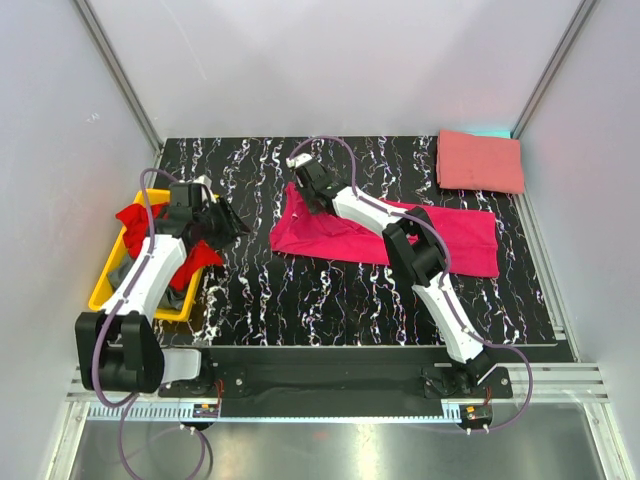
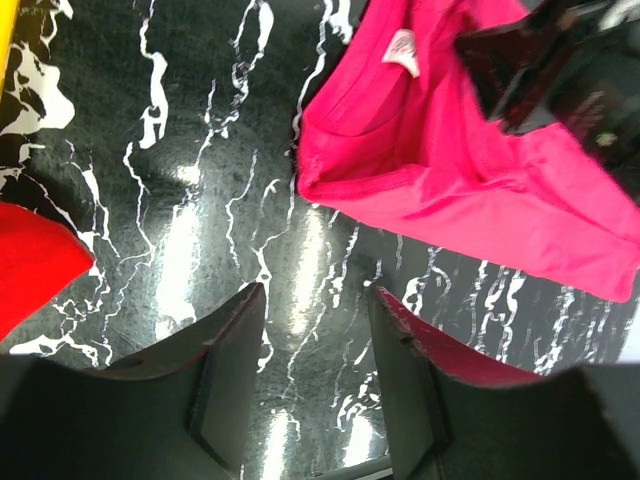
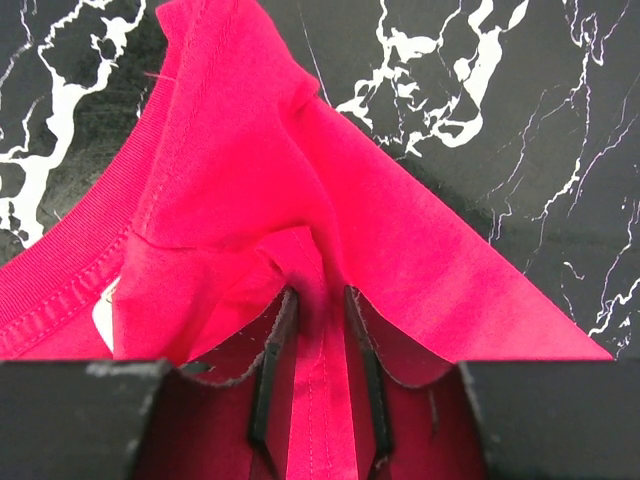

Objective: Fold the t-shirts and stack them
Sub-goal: Fold the tshirt

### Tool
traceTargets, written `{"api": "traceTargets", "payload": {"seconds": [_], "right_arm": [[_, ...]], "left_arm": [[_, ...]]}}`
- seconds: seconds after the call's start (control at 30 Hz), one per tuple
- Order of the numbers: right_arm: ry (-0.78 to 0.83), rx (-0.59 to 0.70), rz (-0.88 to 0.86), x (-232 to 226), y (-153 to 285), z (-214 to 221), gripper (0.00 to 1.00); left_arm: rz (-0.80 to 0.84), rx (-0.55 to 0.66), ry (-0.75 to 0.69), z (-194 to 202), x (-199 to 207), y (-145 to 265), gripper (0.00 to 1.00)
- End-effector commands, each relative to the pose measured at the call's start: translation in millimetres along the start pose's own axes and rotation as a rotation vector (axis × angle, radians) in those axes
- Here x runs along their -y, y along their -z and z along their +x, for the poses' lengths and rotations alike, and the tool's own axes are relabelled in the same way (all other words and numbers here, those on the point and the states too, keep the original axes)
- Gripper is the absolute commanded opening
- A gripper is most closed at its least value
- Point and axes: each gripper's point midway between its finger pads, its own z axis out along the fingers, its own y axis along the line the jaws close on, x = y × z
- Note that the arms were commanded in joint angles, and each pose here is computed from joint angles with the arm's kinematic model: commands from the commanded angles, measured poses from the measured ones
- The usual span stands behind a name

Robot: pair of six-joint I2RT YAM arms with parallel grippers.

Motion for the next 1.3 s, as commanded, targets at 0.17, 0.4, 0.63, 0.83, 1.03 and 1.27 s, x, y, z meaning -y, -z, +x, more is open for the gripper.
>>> {"api": "traceTargets", "payload": {"seconds": [0.17, 0.4, 0.63, 0.83, 1.03, 1.27], "right_arm": [[-0.039, 0.155, -0.015, 0, 34, -59, 0.22], [-0.032, 0.156, -0.048, -5, 36, -57, 0.32], [-0.012, 0.17, -0.044, -3, 33, -55, 0.11], [-0.011, 0.197, -0.056, -4, 38, -64, 0.0], [-0.018, 0.222, -0.04, 1, 50, -73, 0.0], [-0.064, 0.238, 0.008, 20, 61, -78, 0.0]], "left_arm": [[-0.064, -0.101, -0.084, 10, 9, -33, 0.47], [-0.13, -0.143, -0.055, 11, 9, -80, 0.45], [-0.24, -0.133, -0.053, 2, -3, -108, 0.45], [-0.276, -0.137, -0.046, -1, -9, -122, 0.45], [-0.29, -0.162, -0.049, 2, -11, -135, 0.45], [-0.275, -0.184, -0.048, 9, -8, -145, 0.4]]}}
